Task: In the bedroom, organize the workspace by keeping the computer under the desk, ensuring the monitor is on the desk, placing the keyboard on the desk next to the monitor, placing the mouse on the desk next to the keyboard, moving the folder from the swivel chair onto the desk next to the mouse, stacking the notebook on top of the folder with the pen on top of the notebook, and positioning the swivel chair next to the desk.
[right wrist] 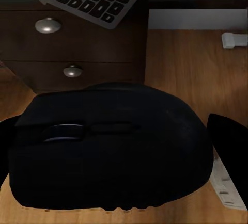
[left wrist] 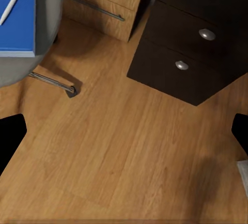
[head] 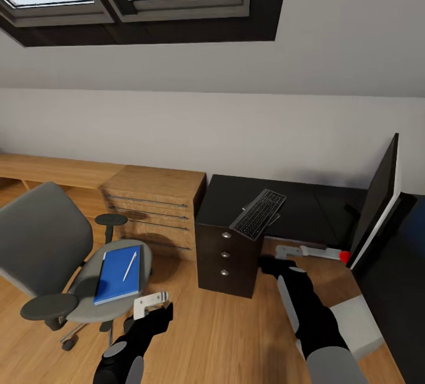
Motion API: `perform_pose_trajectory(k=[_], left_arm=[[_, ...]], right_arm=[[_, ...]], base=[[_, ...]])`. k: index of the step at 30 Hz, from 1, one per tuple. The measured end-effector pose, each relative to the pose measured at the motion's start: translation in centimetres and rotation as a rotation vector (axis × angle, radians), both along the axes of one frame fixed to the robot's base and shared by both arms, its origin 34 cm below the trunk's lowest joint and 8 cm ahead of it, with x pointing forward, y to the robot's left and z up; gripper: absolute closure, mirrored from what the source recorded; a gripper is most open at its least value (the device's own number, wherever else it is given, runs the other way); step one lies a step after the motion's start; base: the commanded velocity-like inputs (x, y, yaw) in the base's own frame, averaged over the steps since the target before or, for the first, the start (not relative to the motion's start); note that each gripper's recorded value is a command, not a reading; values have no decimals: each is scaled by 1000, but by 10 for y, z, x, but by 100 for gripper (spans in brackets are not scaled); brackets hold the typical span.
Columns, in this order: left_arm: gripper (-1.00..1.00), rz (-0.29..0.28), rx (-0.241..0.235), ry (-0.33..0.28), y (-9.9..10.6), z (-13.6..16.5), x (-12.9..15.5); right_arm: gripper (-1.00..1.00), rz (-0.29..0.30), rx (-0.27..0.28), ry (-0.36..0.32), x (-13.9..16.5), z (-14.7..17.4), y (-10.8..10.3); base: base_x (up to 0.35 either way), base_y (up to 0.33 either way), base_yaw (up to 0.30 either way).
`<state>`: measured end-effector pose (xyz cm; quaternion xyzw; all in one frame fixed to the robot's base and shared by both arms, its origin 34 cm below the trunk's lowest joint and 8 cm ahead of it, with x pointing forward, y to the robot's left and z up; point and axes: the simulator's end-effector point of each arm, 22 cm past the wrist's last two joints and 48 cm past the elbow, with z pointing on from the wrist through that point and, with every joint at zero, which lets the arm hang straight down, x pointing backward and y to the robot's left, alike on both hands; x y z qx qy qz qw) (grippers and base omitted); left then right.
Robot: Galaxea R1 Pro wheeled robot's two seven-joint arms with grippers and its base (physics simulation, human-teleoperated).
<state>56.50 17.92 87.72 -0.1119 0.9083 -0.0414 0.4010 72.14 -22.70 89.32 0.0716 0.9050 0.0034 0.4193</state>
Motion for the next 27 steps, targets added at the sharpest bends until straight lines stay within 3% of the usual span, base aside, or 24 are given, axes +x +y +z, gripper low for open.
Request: perform_pose_trajectory(k=[6, 16, 22, 27], left_arm=[[-100, -1, 0, 0, 0, 0, 0], [-100, -4, 0, 0, -2, 0, 0], [-100, -5, 1, 0, -2, 0, -1], [-100, -8, 2, 1, -3, 0, -1]], right_arm=[[100, -15, -5, -45, -11, 12, -6], [100, -7, -10, -55, -12, 14, -3], [100, -3, -10, -54, -13, 14, -2], [100, -3, -12, -55, -12, 14, -3]], base=[[0, 0, 185], [15, 0, 265], [254, 0, 262], [289, 0, 66]])
